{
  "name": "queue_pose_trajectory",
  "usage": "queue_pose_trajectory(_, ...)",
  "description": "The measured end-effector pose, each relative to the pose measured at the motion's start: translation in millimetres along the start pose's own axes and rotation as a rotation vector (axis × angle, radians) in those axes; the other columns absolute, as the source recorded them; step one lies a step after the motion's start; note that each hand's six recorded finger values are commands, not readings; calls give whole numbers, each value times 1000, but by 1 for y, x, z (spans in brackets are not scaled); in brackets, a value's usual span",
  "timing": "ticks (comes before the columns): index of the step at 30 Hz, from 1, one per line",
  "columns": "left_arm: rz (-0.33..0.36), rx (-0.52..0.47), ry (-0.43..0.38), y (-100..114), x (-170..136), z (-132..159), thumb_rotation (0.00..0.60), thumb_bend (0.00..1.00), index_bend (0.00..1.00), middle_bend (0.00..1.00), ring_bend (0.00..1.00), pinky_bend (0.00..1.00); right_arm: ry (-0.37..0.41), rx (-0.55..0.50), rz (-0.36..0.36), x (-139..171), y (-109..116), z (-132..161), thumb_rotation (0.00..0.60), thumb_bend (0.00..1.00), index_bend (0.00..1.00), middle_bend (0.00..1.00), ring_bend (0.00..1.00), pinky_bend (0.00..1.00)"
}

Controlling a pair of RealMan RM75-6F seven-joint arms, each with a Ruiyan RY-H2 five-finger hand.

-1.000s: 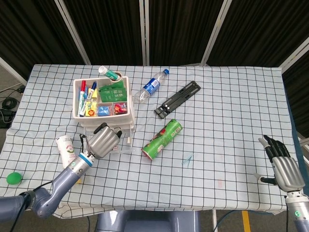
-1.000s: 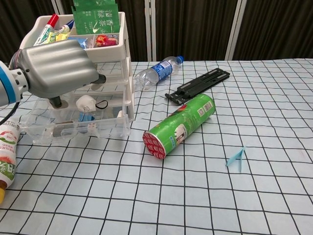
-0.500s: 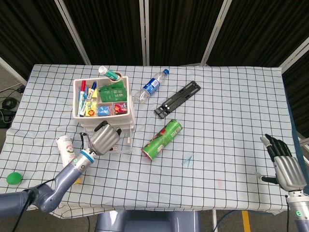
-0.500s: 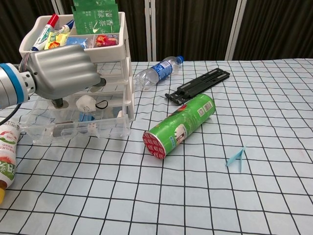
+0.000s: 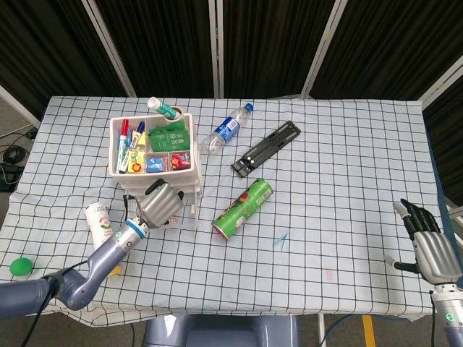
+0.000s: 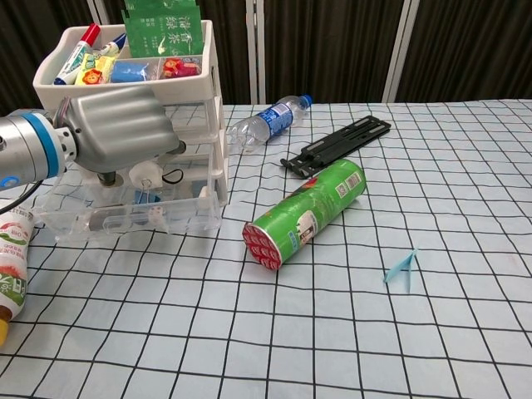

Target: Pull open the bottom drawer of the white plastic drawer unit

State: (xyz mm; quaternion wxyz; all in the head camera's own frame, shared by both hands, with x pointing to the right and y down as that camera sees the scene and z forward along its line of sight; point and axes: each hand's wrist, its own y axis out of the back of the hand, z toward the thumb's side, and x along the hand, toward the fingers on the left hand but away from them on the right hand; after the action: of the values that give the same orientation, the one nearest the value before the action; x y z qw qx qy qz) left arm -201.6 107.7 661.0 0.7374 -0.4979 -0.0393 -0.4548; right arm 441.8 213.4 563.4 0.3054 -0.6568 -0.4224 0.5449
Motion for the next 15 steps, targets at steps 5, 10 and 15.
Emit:
queue_pose_trajectory(5, 0, -2, 2, -2, 2, 0, 600, 130, 450, 973, 887, 772, 0, -1, -1, 0, 0, 0, 600, 18, 31, 0, 0, 0)
queue_pose_trajectory(10, 23, 29, -13, -2, 3, 4, 600, 131, 459, 973, 887, 772, -1, 0, -1, 0, 0, 0, 600, 17, 31, 0, 0, 0)
queue_pose_trajectory(15, 68, 88, -40, 0, 2, 7, 600, 130, 465, 973, 887, 772, 0, 0, -2, 0, 0, 0, 600, 18, 31, 0, 0, 0)
